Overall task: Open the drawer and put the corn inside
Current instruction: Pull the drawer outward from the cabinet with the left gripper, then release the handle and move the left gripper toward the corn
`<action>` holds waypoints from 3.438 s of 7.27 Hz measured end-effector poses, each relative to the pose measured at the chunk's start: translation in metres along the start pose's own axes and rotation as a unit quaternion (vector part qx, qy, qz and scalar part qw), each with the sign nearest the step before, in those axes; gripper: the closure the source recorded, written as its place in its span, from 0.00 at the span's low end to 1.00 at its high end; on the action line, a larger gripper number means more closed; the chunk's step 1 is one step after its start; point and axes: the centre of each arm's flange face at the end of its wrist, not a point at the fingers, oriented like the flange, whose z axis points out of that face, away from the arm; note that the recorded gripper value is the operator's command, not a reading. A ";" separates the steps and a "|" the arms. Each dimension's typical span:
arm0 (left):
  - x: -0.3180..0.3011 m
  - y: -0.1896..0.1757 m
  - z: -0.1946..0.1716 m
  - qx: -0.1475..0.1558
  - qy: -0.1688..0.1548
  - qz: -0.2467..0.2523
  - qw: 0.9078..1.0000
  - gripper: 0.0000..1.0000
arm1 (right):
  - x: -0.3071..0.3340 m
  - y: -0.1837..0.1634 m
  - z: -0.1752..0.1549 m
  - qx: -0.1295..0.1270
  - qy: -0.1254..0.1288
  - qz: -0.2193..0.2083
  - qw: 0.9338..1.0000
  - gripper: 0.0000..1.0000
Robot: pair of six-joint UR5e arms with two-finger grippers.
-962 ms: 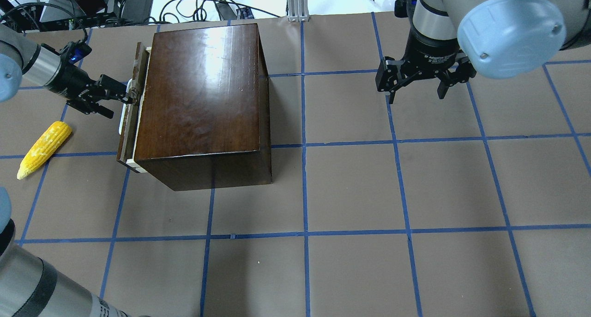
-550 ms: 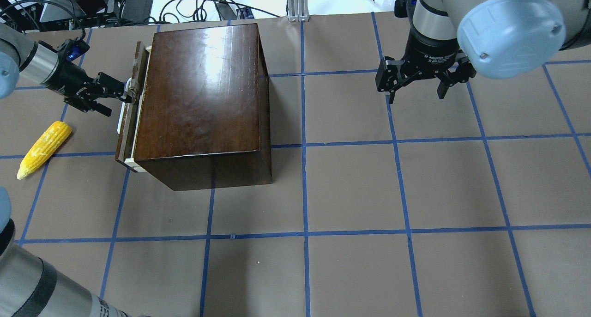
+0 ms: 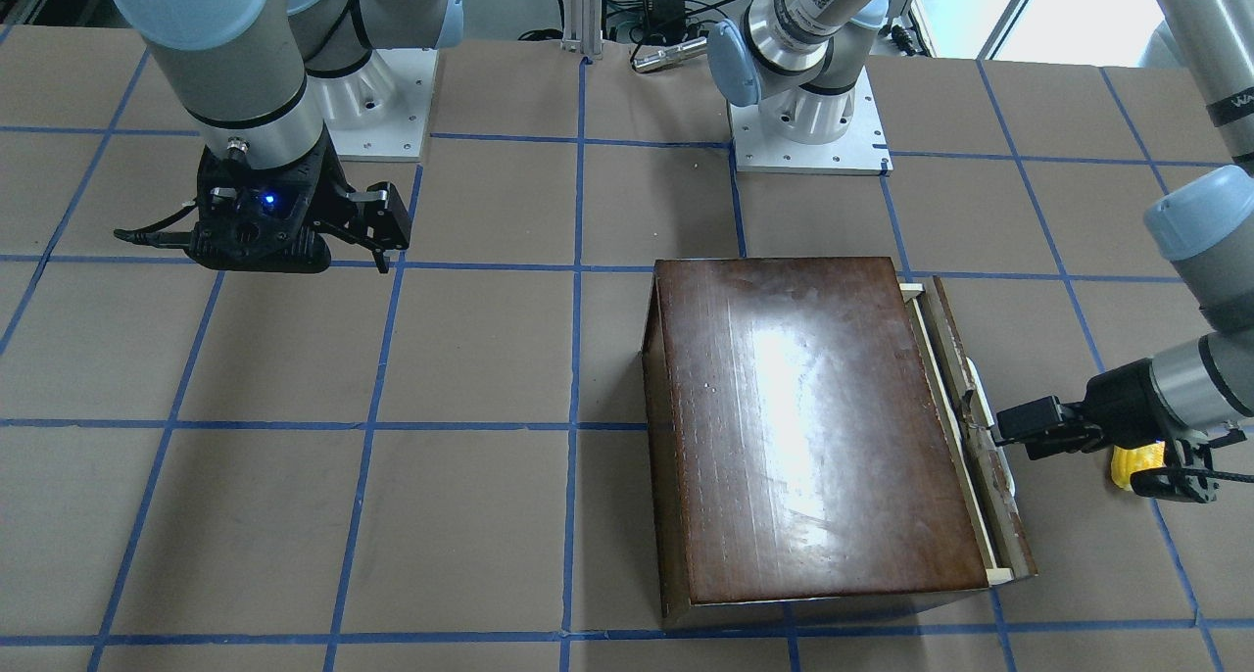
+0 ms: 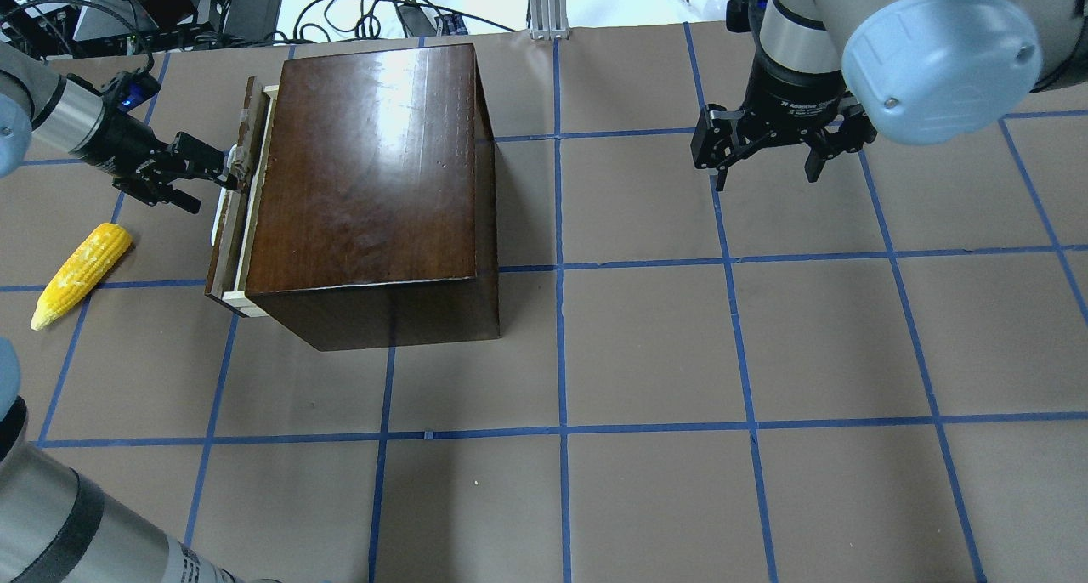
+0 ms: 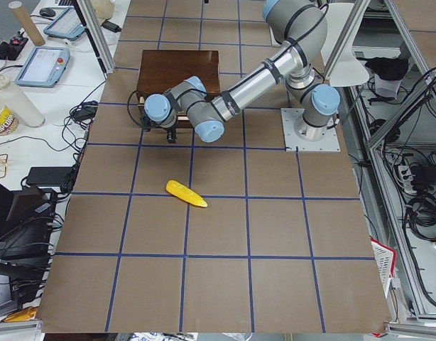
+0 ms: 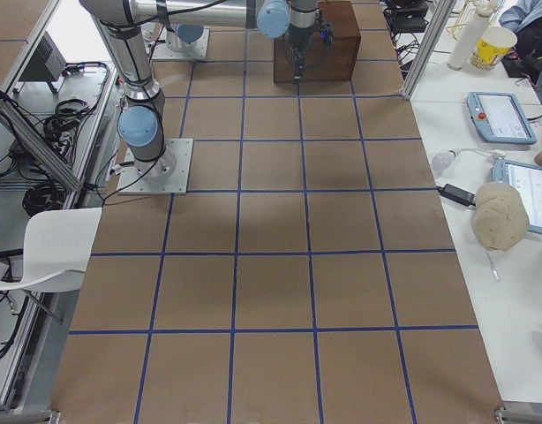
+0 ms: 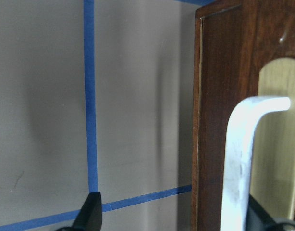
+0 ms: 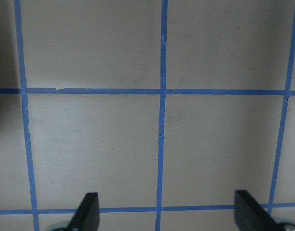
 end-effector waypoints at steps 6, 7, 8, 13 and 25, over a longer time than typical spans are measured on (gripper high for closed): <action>-0.021 0.003 -0.013 0.000 -0.014 0.001 1.000 0.04 | 0.000 0.000 0.000 0.000 0.000 0.000 1.000 0.00; -0.025 0.004 -0.015 0.001 -0.014 0.004 1.000 0.04 | 0.000 0.000 0.000 0.000 0.000 0.000 1.000 0.00; -0.030 0.005 -0.016 0.001 -0.013 0.007 1.000 0.04 | 0.000 0.000 0.000 0.000 0.000 0.000 1.000 0.00; -0.044 0.007 -0.025 -0.001 -0.024 0.019 1.000 0.04 | 0.000 0.000 0.000 0.000 0.000 0.000 1.000 0.00; -0.082 0.025 -0.177 -0.033 -0.126 0.076 0.989 0.00 | 0.000 0.000 0.000 0.000 0.000 0.000 1.000 0.00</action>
